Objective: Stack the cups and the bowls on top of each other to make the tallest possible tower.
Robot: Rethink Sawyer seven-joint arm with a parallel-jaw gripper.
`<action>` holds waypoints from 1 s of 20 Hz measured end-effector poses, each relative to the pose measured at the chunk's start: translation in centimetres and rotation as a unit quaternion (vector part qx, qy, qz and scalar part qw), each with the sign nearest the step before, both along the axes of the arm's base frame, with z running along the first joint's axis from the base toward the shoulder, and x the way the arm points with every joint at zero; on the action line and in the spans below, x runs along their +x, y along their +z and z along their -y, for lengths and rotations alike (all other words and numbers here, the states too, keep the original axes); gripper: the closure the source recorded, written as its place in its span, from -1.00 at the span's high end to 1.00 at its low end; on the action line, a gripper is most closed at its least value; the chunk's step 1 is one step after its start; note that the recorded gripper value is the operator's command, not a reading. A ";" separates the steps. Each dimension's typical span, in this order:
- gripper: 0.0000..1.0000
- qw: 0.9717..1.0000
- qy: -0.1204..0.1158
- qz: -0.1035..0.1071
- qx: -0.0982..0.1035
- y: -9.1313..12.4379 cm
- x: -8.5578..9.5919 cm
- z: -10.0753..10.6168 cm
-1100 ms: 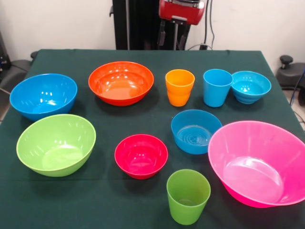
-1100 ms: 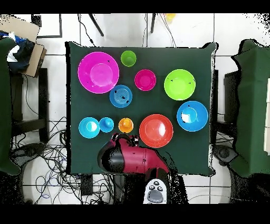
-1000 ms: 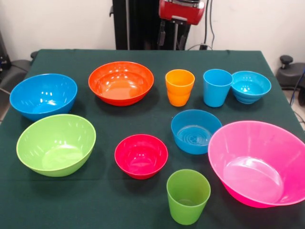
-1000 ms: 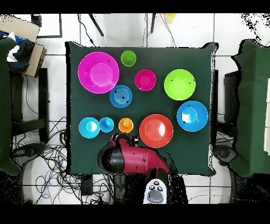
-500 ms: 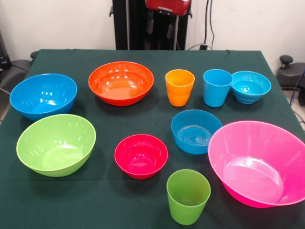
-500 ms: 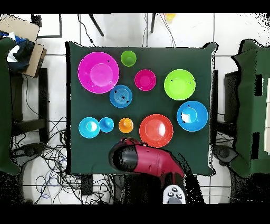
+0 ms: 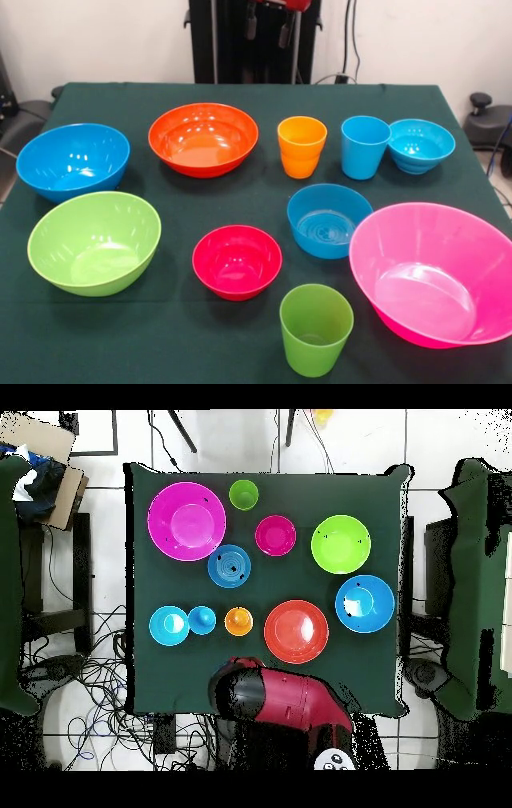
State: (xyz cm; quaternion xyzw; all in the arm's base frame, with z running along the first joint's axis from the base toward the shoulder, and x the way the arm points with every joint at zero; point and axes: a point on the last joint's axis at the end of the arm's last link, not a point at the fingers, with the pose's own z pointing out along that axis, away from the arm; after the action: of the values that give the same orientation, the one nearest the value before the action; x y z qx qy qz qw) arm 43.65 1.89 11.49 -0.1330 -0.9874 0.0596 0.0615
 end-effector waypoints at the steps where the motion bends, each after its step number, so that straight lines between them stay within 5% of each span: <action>1: 1.00 1.000 0.000 -0.002 0.001 0.0 -0.2 -0.1; 10: 1.00 1.000 0.015 -0.014 0.003 -0.7 -1.0 -1.5; 20: 1.00 0.998 0.057 -0.041 -0.001 -4.9 -2.7 -5.9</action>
State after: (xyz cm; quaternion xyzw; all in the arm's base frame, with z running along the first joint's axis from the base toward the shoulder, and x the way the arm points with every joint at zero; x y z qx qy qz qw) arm 40.94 7.83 6.59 -0.0738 -0.9900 0.0695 0.0986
